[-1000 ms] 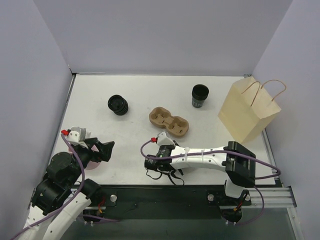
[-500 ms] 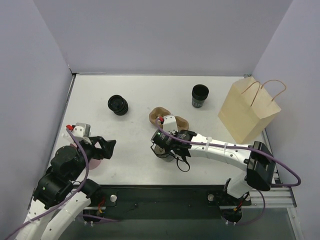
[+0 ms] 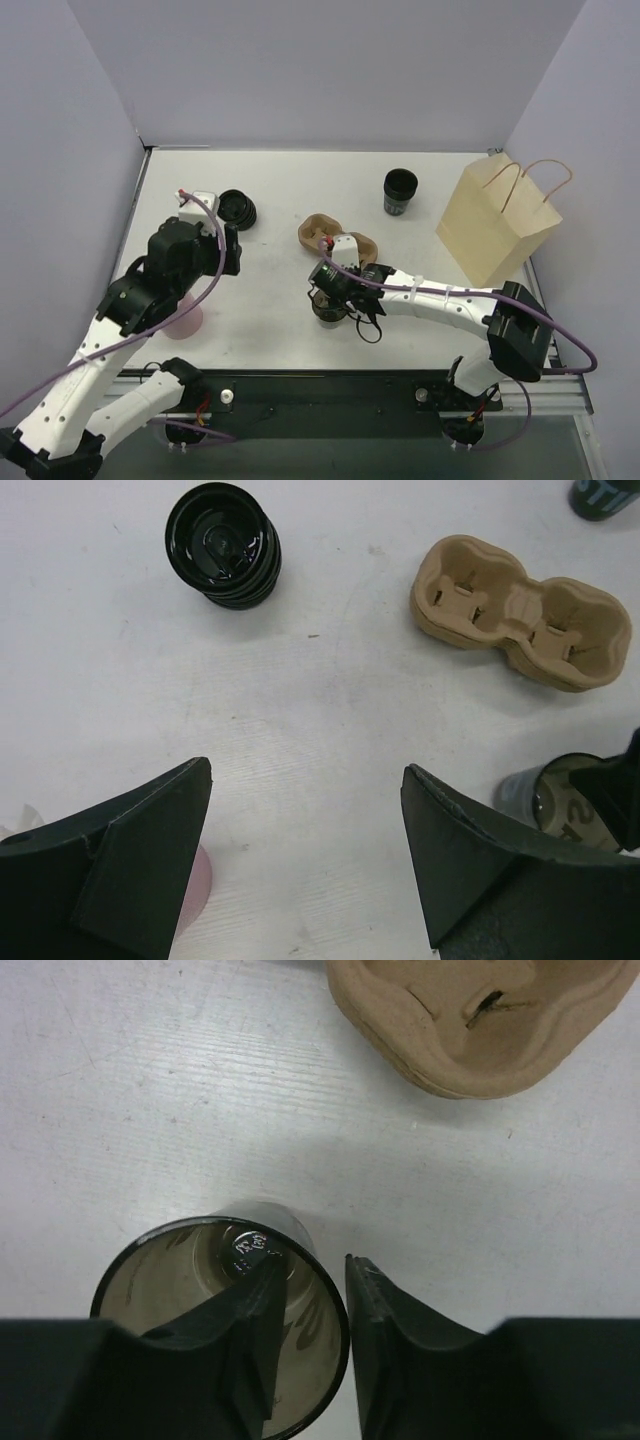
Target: Pack the takeout coffee
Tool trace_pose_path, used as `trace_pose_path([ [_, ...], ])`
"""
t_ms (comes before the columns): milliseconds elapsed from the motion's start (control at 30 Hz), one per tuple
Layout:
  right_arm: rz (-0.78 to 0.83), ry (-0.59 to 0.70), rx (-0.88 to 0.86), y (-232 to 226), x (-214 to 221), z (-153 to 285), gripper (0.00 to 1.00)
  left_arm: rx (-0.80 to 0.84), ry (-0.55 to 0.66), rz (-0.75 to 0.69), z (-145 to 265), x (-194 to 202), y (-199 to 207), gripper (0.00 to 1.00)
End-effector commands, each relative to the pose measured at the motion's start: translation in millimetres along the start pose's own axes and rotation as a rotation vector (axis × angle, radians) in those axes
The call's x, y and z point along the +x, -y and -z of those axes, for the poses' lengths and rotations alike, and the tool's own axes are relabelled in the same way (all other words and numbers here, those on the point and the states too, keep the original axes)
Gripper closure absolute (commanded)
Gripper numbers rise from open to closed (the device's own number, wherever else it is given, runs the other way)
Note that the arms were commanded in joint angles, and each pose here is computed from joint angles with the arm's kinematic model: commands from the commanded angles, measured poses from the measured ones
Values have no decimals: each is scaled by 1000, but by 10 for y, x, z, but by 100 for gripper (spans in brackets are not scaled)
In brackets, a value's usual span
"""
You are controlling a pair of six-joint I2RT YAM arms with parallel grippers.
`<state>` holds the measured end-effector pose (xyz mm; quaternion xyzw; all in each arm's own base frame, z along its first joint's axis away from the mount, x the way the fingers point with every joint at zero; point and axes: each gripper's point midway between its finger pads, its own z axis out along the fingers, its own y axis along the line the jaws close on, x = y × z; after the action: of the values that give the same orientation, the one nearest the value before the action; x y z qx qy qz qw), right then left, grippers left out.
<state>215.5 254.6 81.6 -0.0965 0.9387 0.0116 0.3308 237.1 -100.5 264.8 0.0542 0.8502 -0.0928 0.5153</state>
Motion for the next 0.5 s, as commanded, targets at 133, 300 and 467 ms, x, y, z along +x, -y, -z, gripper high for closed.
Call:
trace_pose_path([
  [133, 4, 95, -85, 176, -332, 548, 55, -160, -34, -66, -569, -528, -74, 15],
  [300, 34, 147, -155, 226, -433, 834, 53, -173, -120, -17, -1146, -550, -162, 21],
  [467, 63, 206, -176, 291, -479, 1022, 53, -152, -155, -21, -1676, -568, -177, 23],
])
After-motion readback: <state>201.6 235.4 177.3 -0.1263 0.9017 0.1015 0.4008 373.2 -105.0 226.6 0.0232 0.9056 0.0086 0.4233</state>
